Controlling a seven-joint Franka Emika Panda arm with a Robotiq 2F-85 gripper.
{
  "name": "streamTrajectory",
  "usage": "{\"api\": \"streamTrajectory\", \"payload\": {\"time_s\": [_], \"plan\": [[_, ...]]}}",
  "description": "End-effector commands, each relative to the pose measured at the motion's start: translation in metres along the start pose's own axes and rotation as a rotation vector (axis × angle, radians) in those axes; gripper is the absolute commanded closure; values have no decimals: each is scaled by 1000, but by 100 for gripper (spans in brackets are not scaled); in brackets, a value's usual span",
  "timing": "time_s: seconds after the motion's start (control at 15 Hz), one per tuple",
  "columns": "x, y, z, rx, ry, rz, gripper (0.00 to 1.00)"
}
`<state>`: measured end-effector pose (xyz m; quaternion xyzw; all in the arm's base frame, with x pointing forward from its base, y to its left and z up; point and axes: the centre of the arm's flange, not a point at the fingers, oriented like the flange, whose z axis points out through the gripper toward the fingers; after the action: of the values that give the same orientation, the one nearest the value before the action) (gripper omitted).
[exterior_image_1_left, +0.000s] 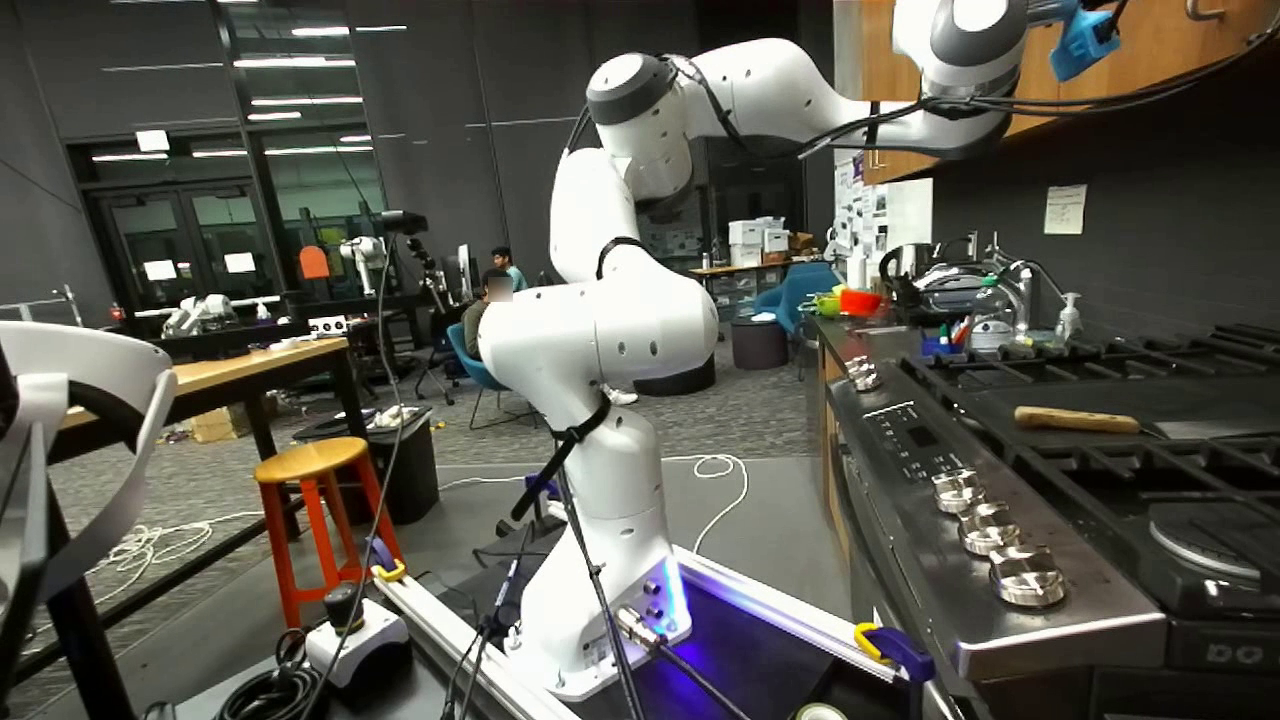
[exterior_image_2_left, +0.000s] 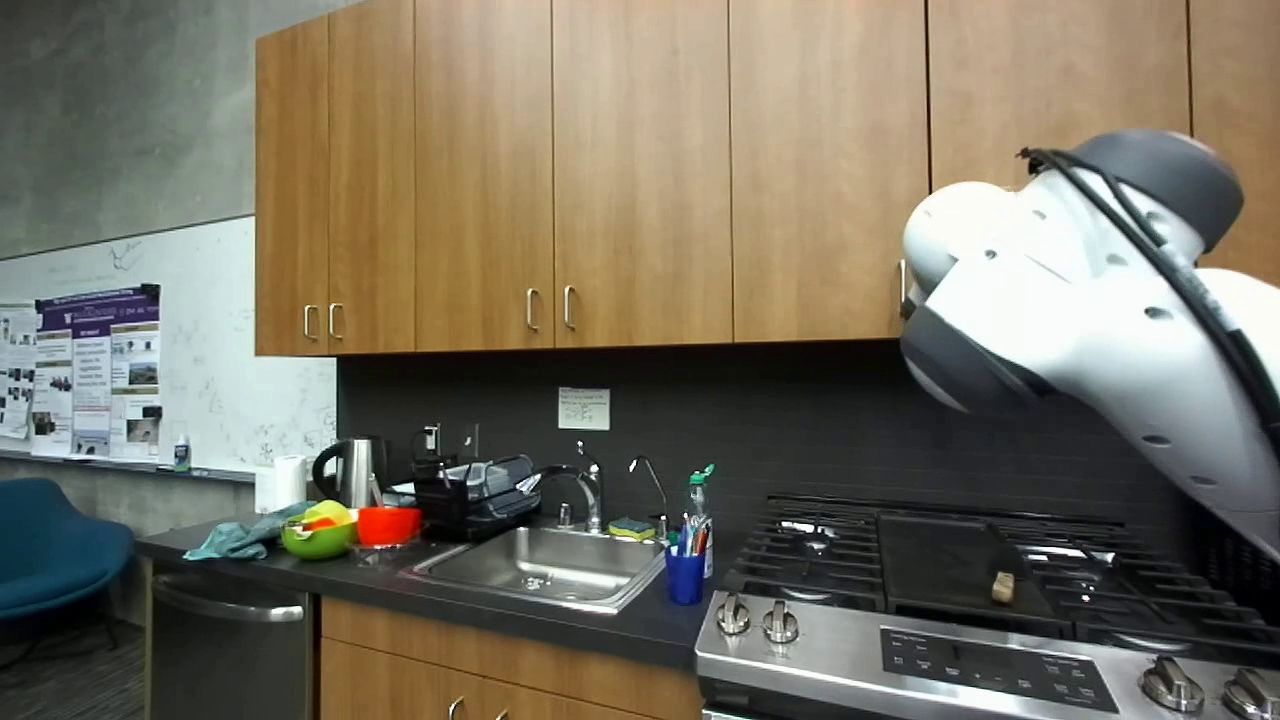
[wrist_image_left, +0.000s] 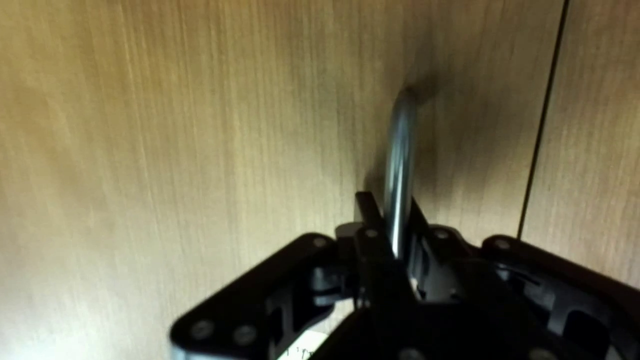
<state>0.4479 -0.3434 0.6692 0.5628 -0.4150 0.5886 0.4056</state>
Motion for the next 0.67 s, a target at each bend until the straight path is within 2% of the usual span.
{"api": "streamTrajectory", "payload": {"time_s": [0.0,0.6], "plan": [[9,45,-26,72,-40,20,97],[16,72,-39,122,-97,34,97]]}}
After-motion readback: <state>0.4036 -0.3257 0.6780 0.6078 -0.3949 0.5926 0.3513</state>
